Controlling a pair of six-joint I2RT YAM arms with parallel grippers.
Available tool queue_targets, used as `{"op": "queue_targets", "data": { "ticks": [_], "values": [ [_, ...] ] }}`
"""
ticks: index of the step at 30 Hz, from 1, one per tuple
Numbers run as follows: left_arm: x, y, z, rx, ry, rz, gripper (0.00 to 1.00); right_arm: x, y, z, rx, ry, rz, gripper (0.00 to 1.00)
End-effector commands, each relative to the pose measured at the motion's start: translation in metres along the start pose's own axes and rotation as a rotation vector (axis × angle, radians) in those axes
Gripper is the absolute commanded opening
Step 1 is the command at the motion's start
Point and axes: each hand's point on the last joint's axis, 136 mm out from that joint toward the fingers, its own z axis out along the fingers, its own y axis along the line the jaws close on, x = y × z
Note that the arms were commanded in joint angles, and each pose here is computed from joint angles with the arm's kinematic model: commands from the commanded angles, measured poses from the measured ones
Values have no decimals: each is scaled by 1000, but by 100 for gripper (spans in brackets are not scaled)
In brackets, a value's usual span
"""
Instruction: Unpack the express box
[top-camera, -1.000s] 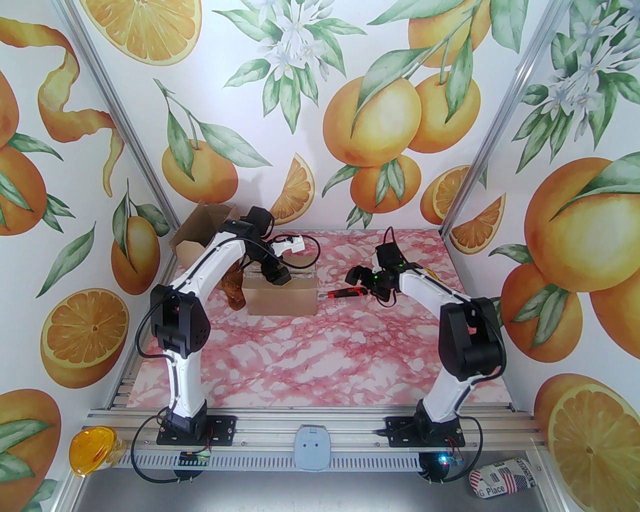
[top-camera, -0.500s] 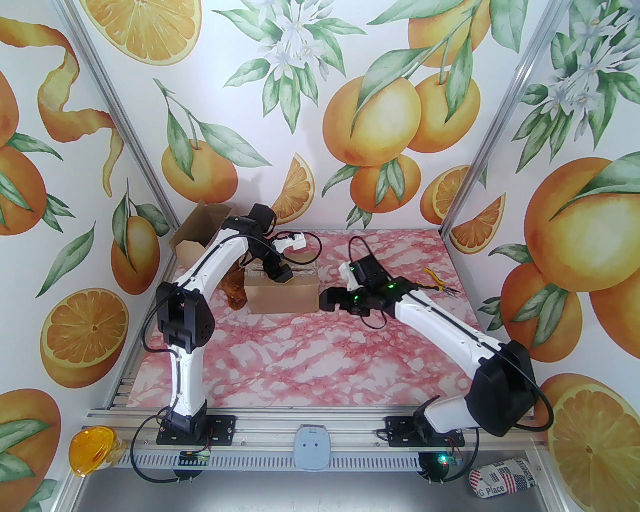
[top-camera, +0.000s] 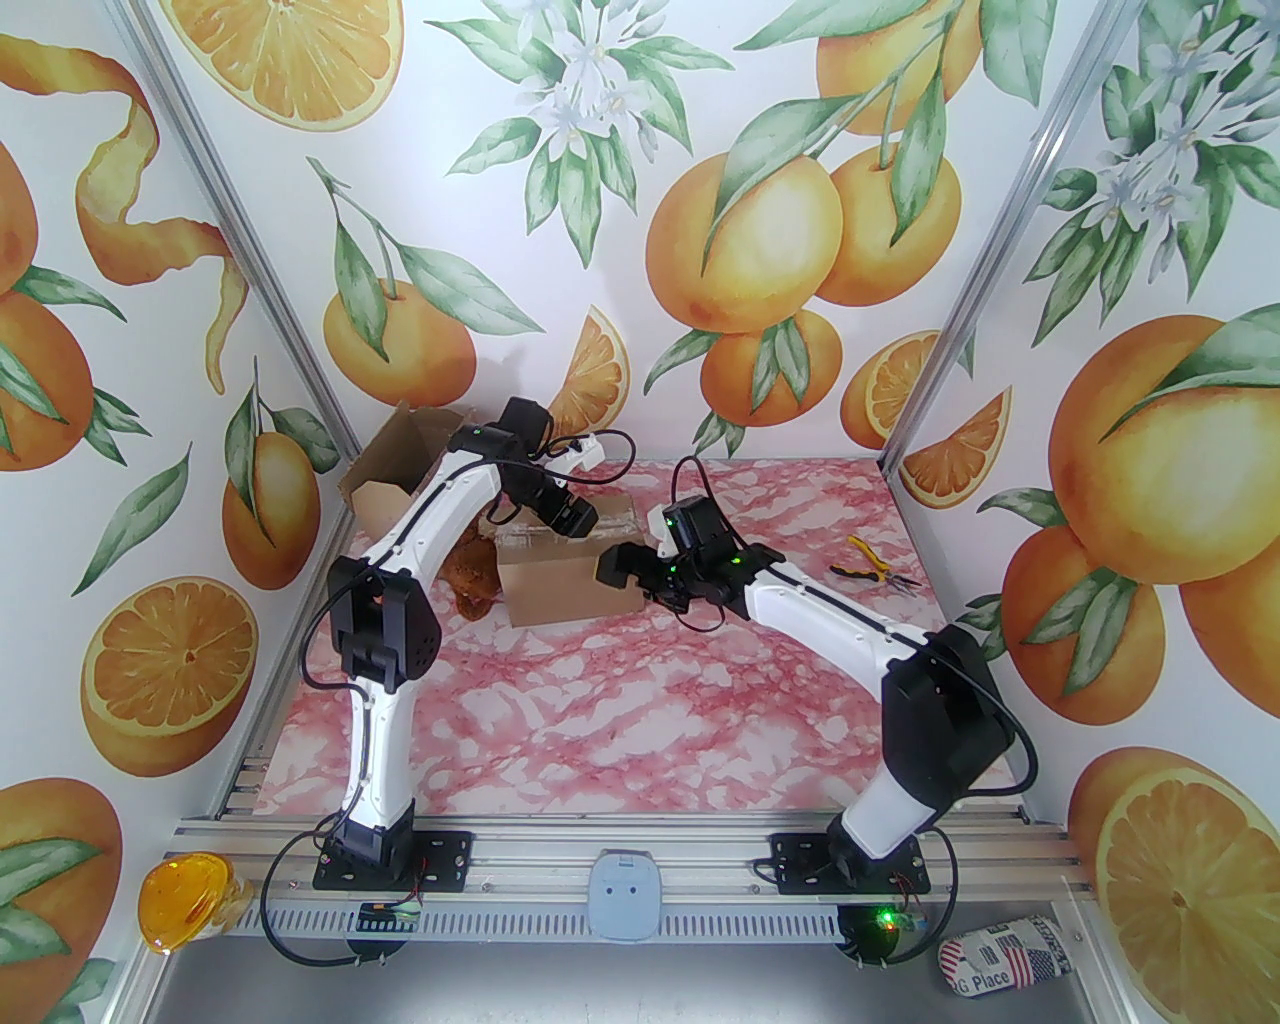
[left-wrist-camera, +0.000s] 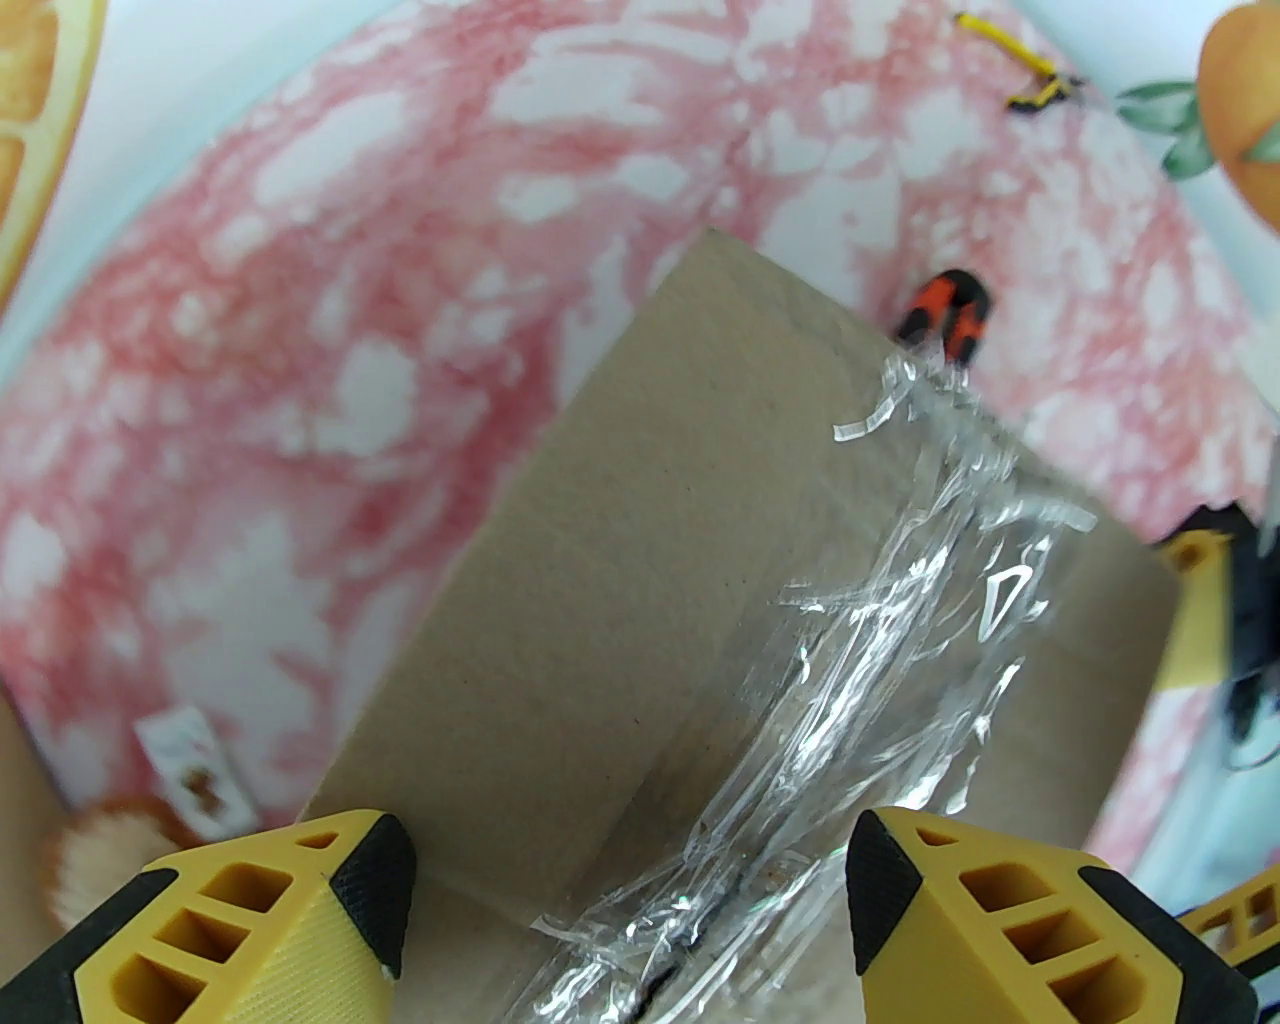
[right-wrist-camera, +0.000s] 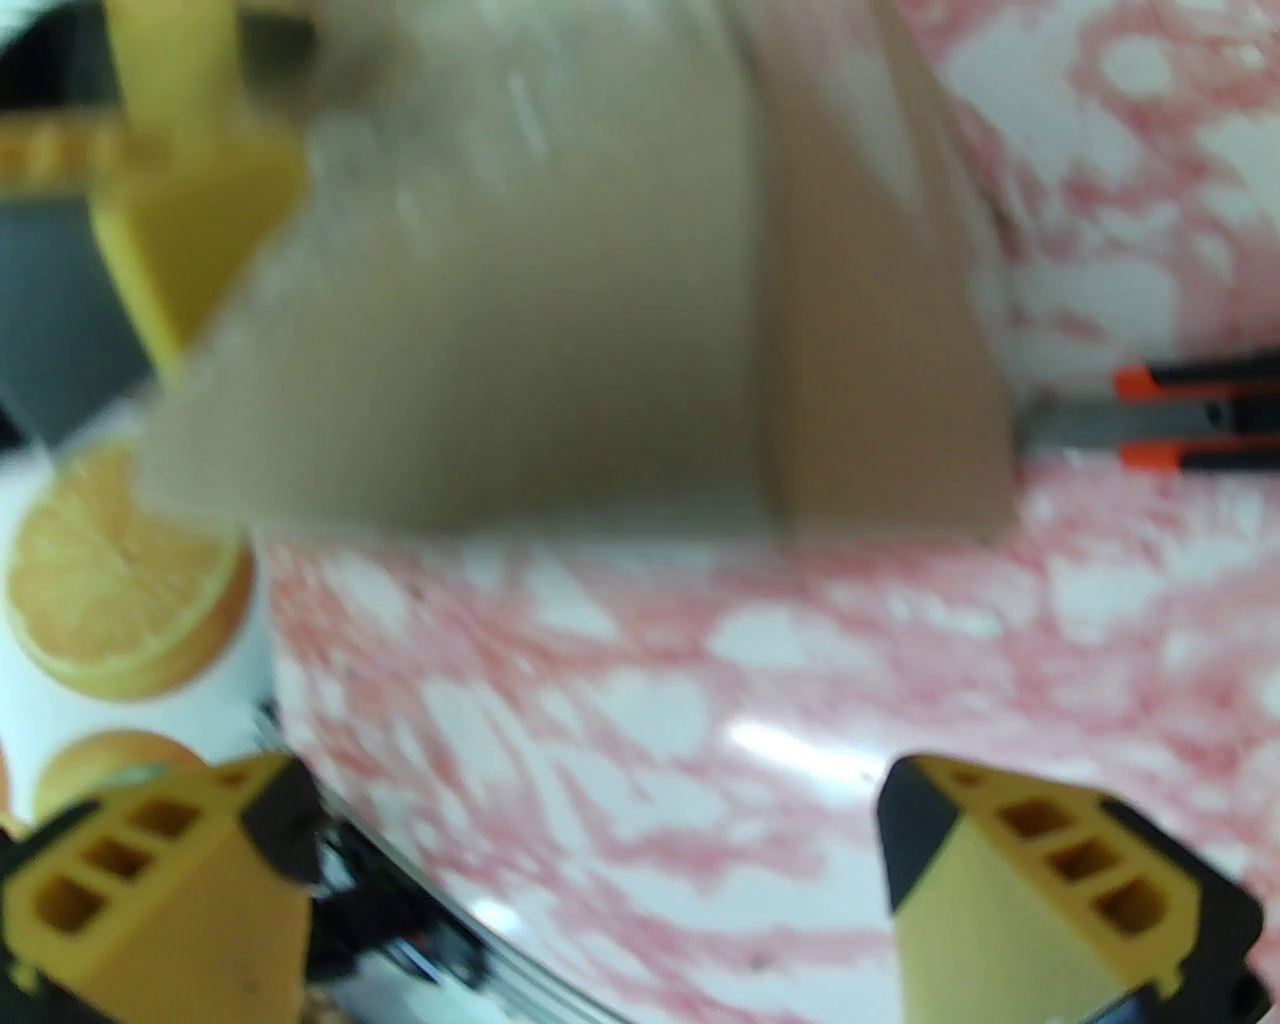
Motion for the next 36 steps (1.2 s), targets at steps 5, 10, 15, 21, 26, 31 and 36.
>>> {"op": "queue_targets", "data": {
  "ticks": [5,10,15,21,26,31,36],
  "values": [
    [92,-62,40,254,335,-490,72,-35,5,30,-64,-82,125,97],
    [88,-82,36,322,286,-575,70,-45,2,31,-39,-82,95,93],
    [44,-82,-16,224,105,-507,79,-84,-9,34,70,-69,-1,90],
    [17,-26,-68,-13,-31,-438,85,-82,-9,34,94,-56,-25,91],
    [51,-10,-71,-146,59,-448,86,-70,1,26,123,-52,-87,91],
    [84,-2,-58,-336,173,-374,87,-47,4,23,176,-47,-114,95],
    [106,2,-40,-382,275,-324,88,-31,-5,34,267,-34,-161,93]
  ]
}}
